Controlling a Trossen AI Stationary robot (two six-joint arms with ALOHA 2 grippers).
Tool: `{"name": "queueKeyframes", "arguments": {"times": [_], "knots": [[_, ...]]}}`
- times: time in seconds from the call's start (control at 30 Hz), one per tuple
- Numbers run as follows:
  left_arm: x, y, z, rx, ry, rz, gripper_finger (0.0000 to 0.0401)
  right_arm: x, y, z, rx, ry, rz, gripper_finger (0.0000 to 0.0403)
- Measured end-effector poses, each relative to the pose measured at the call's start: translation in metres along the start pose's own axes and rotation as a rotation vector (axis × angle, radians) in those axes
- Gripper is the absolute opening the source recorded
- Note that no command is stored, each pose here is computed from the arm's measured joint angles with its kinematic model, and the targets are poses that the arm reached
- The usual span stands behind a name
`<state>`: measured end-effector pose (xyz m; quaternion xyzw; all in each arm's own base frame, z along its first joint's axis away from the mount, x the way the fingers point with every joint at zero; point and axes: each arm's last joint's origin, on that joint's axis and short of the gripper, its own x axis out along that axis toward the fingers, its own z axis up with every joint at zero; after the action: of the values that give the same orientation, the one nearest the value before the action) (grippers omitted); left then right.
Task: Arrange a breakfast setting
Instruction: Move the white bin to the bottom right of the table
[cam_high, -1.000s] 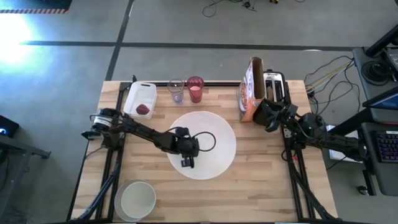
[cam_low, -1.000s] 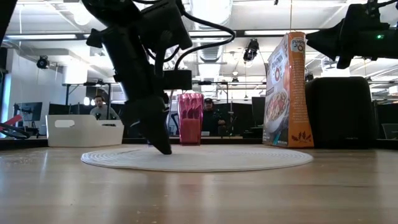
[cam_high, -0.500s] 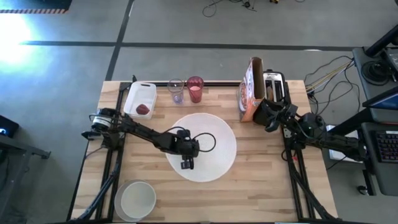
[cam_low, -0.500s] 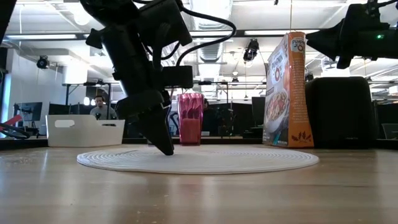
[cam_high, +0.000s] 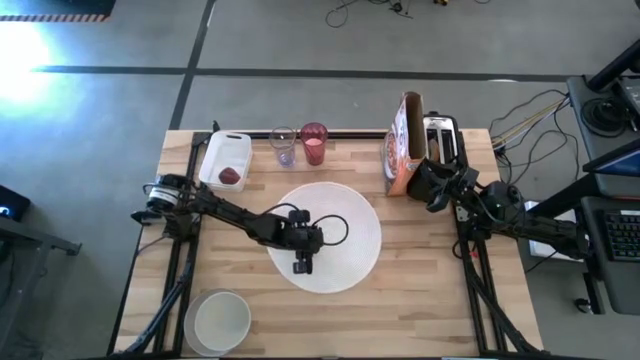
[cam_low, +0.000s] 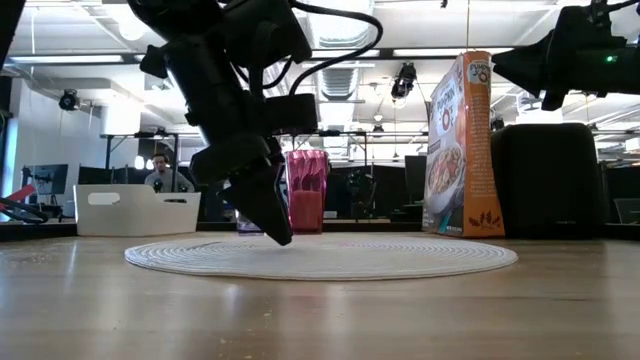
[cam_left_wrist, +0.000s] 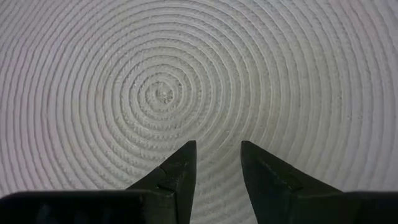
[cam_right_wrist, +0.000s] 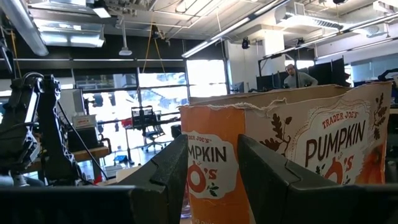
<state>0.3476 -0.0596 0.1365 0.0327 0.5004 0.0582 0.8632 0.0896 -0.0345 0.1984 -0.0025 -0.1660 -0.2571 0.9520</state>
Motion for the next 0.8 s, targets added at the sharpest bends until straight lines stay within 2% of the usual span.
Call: {"name": "queueKeyframes", "arguments": {"times": [0.23,0.37,0.5,0.67,0.8], "knots": [[-0.023,-0.003,0.009,0.067,-0.081,-0.018,0.011,0.0,0.0,0.0,0.0,0.0,0.0,0.0128],[-0.037,0.002,0.012,0.073,-0.105,0.027,0.011,0.0,0.0,0.0,0.0,0.0,0.0,0.0128],[-0.044,0.007,0.007,0.036,-0.055,0.089,0.0113,0.0,0.0,0.0,0.0,-0.001,0.0,0.0128],[-0.068,0.016,-0.001,-0.062,-0.005,0.192,0.0145,0.0,0.0,0.0,0.0,0.0,0.0,0.0128],[-0.097,0.027,-0.012,-0.082,0.048,0.268,0.0184,0.0,0.0,0.0,0.0,0.0,0.0,0.0128]]}}
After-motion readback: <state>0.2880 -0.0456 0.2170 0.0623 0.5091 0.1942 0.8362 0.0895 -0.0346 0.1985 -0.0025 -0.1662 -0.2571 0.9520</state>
